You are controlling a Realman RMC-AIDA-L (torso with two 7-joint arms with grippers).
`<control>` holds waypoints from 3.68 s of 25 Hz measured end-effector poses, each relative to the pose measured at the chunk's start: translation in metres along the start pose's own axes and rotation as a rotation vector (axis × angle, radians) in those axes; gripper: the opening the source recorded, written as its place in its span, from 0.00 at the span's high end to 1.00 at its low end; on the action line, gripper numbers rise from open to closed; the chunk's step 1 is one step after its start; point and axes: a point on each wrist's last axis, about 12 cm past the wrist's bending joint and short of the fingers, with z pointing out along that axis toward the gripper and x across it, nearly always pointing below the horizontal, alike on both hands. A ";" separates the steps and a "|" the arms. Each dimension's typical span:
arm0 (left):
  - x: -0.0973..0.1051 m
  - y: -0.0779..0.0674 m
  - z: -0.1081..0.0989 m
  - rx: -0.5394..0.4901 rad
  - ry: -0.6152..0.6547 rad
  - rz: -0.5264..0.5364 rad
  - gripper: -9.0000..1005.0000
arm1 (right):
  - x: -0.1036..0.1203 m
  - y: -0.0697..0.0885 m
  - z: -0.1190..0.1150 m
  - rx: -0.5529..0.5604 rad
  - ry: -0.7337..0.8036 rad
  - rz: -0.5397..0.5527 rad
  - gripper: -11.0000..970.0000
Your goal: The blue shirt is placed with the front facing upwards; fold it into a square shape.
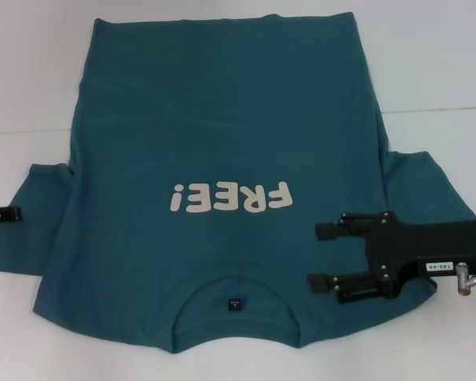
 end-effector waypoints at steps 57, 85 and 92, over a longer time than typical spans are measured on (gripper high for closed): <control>0.000 -0.028 0.014 0.043 0.040 0.112 0.19 | 0.002 0.001 -0.002 -0.003 0.005 0.018 0.06; 0.000 -0.047 0.017 0.087 0.003 0.149 0.22 | 0.003 0.001 -0.004 0.001 0.006 0.024 0.06; -0.002 -0.044 0.010 0.067 -0.037 0.162 0.22 | 0.000 0.001 -0.005 0.005 0.007 0.026 0.06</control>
